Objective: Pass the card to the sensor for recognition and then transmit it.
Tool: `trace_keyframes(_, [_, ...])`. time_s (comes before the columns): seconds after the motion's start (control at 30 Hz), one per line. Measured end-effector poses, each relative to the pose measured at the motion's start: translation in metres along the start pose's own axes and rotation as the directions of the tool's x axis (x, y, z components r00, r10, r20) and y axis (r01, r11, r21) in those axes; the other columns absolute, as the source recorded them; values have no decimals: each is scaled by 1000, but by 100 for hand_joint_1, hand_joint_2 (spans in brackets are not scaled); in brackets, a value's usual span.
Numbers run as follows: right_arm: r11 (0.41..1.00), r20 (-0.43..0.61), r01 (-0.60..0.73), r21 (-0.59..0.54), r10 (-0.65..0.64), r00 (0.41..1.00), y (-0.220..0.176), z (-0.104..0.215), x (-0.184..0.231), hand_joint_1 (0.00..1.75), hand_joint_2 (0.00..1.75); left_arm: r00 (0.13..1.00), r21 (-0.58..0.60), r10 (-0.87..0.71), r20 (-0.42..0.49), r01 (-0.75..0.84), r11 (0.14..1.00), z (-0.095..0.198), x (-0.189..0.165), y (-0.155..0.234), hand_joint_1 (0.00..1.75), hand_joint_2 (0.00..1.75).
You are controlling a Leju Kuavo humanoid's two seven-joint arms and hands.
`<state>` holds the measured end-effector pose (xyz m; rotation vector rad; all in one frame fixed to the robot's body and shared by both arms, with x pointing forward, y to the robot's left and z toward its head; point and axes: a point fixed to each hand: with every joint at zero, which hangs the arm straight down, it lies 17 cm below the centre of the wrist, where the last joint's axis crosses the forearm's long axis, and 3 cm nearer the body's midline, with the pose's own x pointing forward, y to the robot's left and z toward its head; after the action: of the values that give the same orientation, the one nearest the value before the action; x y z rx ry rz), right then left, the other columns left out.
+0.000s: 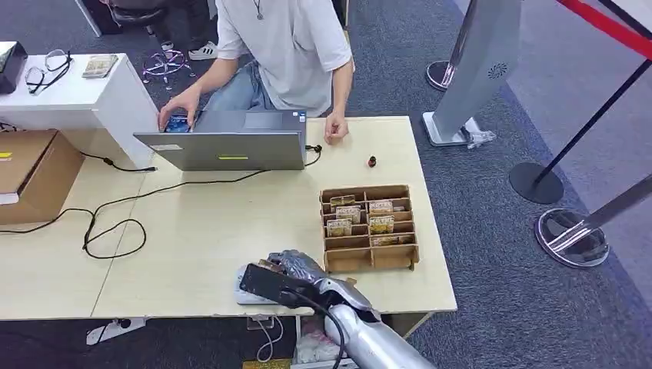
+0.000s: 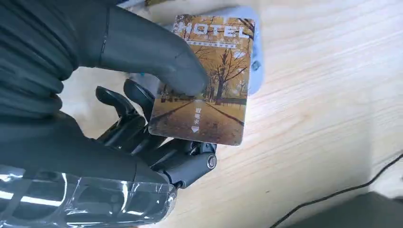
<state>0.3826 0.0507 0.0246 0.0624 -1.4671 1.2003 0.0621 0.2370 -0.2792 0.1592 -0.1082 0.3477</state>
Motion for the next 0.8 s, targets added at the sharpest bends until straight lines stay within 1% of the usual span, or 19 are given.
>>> trace_keyframes(0.17, [997,54,70,33,-72,996,1,0,20,175,175,1000,2,2,0,-2,1000,0,0,1,0,0])
trace_keyframes(0.27, [996,69,88,32,-90,994,-1,0,26,175,175,1000,3,3,-1,-3,1000,0,0,2,0,0])
trace_keyframes(0.5, [994,72,108,34,-111,991,-1,-1,30,175,175,1000,1,-3,-1,3,1000,0,0,2,0,0])
trace_keyframes(0.8, [989,56,136,51,-139,989,10,-9,34,175,175,1000,-6,-17,2,17,1000,0,1,0,0,0])
